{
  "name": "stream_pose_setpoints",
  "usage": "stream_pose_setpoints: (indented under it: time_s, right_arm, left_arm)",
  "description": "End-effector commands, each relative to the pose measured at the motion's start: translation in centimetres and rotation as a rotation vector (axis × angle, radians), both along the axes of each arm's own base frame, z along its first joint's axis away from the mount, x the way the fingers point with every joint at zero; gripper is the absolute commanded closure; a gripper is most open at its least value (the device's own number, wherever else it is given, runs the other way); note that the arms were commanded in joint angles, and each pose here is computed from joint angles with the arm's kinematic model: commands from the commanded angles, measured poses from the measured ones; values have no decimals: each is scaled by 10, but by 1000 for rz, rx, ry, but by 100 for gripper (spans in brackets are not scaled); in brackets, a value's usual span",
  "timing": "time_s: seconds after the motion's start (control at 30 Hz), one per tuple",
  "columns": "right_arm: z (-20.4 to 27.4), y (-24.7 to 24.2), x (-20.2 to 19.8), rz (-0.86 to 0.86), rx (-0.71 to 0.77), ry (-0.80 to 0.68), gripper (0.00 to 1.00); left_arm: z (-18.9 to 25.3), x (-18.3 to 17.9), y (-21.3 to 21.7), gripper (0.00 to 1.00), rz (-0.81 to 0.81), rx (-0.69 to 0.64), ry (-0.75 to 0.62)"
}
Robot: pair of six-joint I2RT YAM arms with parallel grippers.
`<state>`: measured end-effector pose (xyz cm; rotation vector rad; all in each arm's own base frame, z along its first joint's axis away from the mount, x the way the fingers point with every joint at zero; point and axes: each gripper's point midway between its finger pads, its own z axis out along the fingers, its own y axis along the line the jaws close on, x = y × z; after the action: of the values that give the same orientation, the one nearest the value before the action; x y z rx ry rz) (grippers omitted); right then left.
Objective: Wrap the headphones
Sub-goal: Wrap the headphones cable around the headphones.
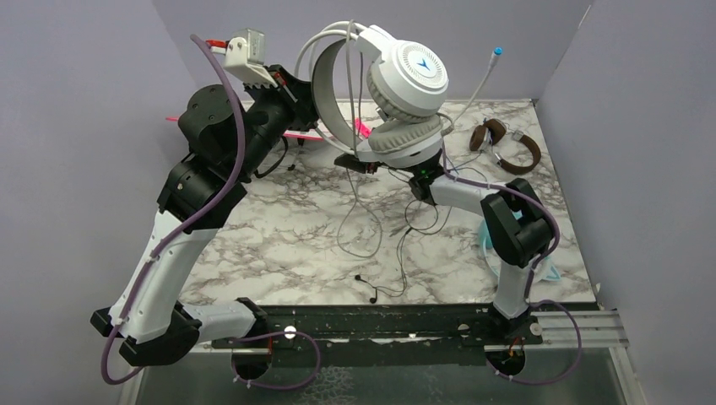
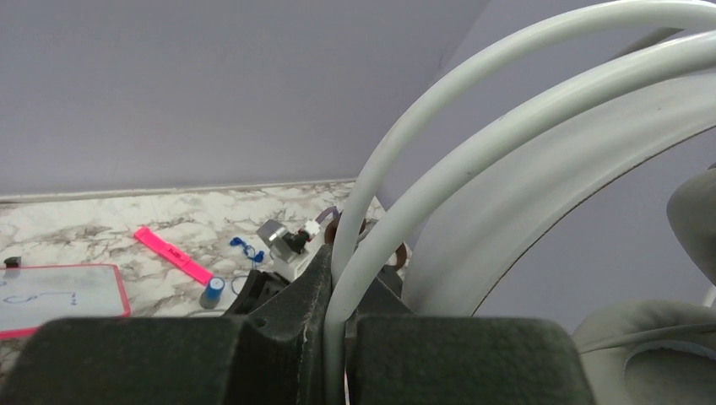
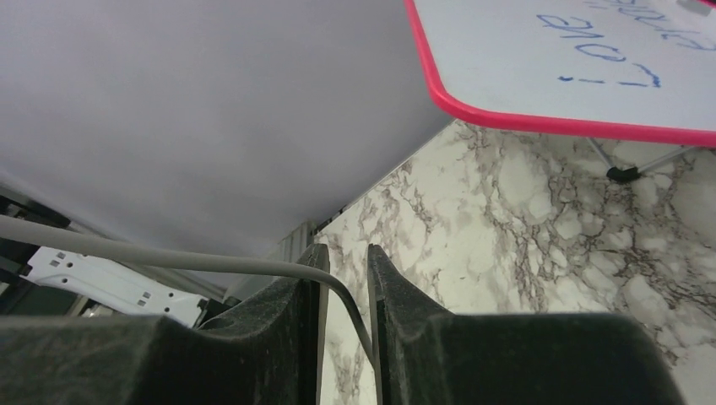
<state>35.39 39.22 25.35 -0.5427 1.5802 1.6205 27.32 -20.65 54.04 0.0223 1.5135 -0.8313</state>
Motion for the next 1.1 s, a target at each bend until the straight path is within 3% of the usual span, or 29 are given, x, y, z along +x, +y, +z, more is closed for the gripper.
stream_pose_setpoints:
  time_s: [0.0, 0.23, 0.33, 0.77, 1.07]
  right_arm:
    - [0, 7, -6, 0, 60, -9, 74]
    - [-34, 9, -41, 36, 19, 48, 84]
    - [-45, 2, -64, 42, -14, 65, 99]
    - [-63, -44, -109, -76, -300, 19, 99]
    - [-51, -33, -174, 53, -395, -49, 99]
  left_arm:
    - [59, -8, 14, 100, 36, -173, -105]
    - [77, 12, 42, 100, 228, -225, -121]
    - [84, 24, 57, 100, 341, -233, -132]
    - [75, 54, 102, 100, 694, -46, -138]
    - [69, 72, 113, 100, 847, -80, -105]
